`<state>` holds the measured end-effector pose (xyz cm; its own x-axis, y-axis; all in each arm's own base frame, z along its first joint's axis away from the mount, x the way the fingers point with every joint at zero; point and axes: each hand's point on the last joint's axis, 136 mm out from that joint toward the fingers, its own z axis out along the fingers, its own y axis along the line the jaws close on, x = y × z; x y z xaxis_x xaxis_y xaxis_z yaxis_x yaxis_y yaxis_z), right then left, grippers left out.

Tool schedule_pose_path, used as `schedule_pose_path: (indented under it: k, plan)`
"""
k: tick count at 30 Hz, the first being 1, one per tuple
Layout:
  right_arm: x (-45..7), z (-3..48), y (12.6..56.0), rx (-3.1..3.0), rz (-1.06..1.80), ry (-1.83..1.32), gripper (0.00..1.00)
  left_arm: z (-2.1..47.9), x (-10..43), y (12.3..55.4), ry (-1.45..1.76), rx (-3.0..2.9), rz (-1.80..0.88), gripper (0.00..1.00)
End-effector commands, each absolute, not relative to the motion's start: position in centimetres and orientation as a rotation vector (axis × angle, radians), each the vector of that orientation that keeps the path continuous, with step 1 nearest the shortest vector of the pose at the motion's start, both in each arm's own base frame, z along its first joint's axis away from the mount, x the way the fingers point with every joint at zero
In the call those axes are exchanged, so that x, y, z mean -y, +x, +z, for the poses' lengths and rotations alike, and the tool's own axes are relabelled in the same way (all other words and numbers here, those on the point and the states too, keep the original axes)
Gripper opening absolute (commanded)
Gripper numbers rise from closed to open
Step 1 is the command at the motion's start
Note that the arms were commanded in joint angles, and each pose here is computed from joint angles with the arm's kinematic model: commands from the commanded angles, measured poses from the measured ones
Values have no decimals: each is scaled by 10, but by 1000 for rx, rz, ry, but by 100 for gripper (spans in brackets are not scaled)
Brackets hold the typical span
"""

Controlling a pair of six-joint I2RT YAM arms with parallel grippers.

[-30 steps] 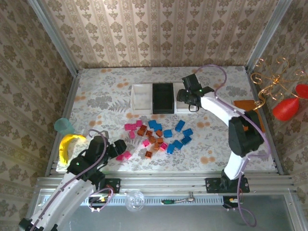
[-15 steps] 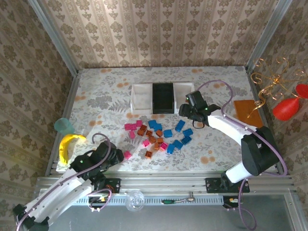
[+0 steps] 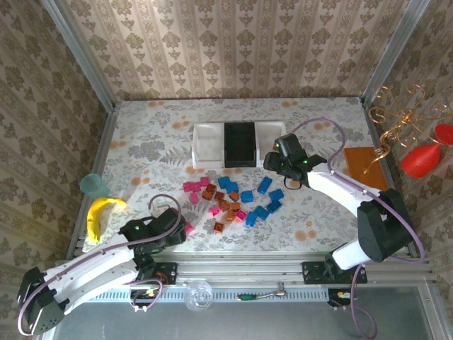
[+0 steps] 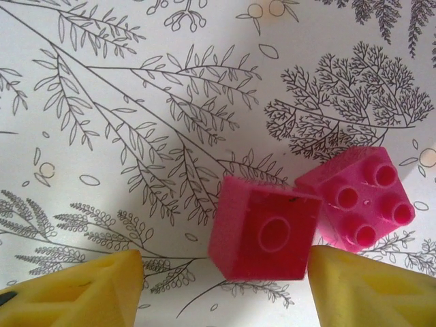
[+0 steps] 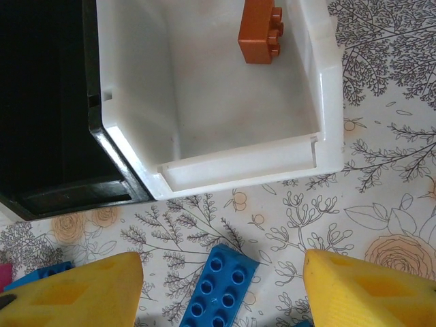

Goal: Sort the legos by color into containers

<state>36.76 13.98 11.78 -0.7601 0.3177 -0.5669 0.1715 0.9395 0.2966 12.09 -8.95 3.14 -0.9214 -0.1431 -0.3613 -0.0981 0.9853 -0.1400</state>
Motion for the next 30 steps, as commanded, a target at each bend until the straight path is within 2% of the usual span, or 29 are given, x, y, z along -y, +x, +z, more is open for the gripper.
schedule_pose_path:
  k: [1,13,18,27,30]
  plan:
    - [-132,128,367,-2404,300,377,65,38,99,131,-124,-2722,-173,67]
    - [-126,131,363,-2389,321,394,66,31,98,146,-68,-2730,-65,65]
    - [-126,129,362,-2393,321,393,66,34,104,156,-51,-2716,-96,54]
    - [-126,124,362,-2403,324,399,66,19,103,146,-52,-2772,-92,55]
    - [-126,122,362,-2405,326,405,66,17,102,147,-48,-2773,-86,48]
